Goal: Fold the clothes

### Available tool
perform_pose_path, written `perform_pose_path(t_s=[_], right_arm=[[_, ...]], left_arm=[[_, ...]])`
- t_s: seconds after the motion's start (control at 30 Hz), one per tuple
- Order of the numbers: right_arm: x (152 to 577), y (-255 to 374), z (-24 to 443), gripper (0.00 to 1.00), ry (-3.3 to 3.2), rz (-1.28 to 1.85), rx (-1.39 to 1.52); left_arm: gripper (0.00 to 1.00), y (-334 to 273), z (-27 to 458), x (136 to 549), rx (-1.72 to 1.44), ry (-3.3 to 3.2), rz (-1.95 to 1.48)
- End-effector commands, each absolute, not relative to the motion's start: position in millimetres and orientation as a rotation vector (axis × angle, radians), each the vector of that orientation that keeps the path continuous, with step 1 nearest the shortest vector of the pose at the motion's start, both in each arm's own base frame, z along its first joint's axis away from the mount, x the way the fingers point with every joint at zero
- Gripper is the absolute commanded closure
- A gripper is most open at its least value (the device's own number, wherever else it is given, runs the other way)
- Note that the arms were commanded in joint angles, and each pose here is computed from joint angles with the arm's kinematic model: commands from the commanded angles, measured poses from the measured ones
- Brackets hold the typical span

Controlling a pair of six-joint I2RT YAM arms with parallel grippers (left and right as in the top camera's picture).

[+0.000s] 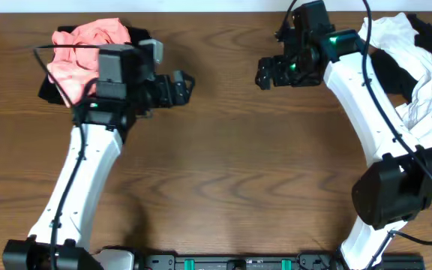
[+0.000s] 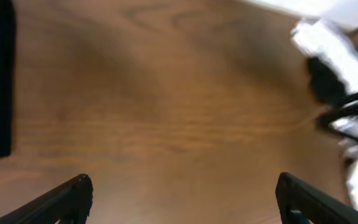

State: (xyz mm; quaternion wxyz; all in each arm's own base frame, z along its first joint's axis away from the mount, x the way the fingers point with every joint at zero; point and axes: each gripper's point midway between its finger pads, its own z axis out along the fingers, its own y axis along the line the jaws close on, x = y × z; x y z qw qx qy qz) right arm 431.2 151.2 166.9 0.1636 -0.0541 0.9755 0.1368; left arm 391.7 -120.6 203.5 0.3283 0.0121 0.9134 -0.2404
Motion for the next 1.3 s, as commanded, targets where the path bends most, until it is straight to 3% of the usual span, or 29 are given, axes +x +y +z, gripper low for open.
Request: perform_pose_path(t_s=[0.0, 0.27, 0.53, 0.77, 1.0, 1.27], right_arm=[[442.8, 121.5, 187.3, 0.01, 2.737, 0.247, -0.021], [438.3, 75.9, 188.9, 0.01, 2.765, 0.065, 0.194], [433.9, 61.6, 188.0, 0.01, 2.785, 0.048, 0.233], [431.6, 32.4, 219.2, 0.01, 2.689, -0.056, 0.278], [418.4, 20.1, 250.7, 0.01, 2.630, -0.058, 0.251], [403.9, 16.3, 245.0, 0.01, 2.689, -0.077, 0.254]], left_arm=[[0.06, -110.8, 203.6, 391.4, 0.035, 2.397, -0.412], [0.05, -125.1, 179.5, 359.1, 0.134, 2.509, -0.111], [0.02, -159.6, 172.4, 333.8, 0.271, 2.548, -0.128], [0.02, -179.5, 169.7, 318.7, 0.342, 2.562, -0.151], [0.02, -184.7, 169.7, 315.8, 0.363, 2.560, -0.159], [0.02, -185.0, 170.0, 316.3, 0.362, 2.558, -0.161]])
